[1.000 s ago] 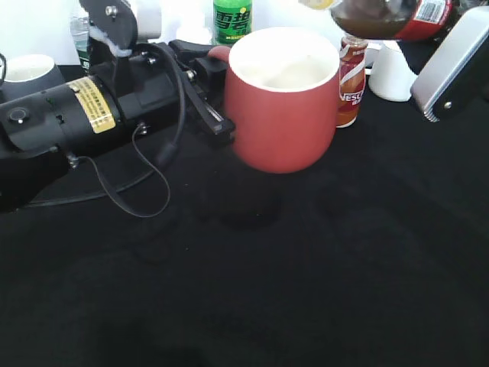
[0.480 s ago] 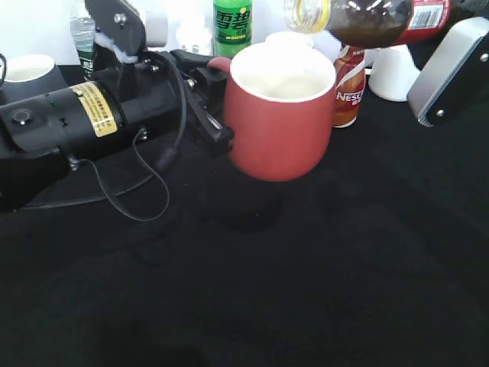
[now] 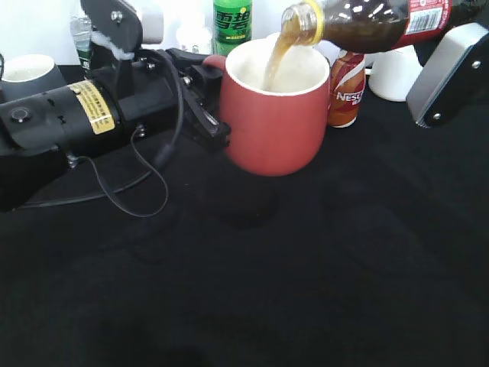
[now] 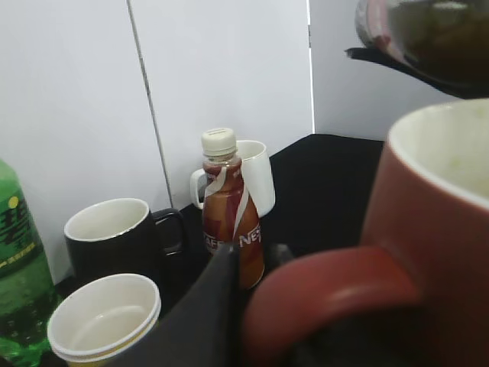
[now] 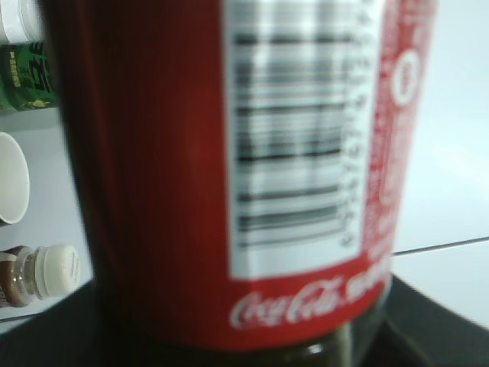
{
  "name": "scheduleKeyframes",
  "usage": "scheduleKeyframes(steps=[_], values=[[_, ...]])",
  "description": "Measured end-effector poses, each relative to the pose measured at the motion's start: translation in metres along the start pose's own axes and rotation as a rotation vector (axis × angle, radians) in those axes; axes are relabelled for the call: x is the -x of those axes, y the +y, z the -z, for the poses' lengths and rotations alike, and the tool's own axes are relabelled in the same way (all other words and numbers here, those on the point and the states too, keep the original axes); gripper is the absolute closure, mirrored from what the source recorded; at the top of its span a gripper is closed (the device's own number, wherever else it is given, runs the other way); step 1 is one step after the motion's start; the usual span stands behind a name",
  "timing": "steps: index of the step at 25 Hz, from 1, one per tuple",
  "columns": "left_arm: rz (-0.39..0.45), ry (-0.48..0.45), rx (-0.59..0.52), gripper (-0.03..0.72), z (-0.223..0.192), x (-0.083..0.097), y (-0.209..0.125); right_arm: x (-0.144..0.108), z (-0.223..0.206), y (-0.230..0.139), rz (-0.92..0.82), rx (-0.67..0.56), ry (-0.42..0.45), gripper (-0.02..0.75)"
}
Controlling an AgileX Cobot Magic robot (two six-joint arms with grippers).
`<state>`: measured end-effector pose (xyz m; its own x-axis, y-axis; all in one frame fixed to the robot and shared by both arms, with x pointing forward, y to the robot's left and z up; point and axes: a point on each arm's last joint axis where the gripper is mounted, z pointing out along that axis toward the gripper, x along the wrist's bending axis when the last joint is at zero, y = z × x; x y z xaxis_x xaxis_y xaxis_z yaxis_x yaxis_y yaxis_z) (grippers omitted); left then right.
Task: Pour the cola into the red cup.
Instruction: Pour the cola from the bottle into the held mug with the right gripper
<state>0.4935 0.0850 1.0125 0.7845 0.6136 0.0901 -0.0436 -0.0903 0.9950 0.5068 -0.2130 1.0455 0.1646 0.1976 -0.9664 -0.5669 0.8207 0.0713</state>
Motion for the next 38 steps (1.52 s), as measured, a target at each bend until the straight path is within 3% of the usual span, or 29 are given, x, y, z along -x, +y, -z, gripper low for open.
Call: scheduleKeyframes(steps=[38], values=[[-0.014, -0.002, -0.02, 0.606, 0.0, 0.0002, -0.0018, 0.0031, -0.0007, -0.0024, 0.126, -0.026, -0.026, 0.333]])
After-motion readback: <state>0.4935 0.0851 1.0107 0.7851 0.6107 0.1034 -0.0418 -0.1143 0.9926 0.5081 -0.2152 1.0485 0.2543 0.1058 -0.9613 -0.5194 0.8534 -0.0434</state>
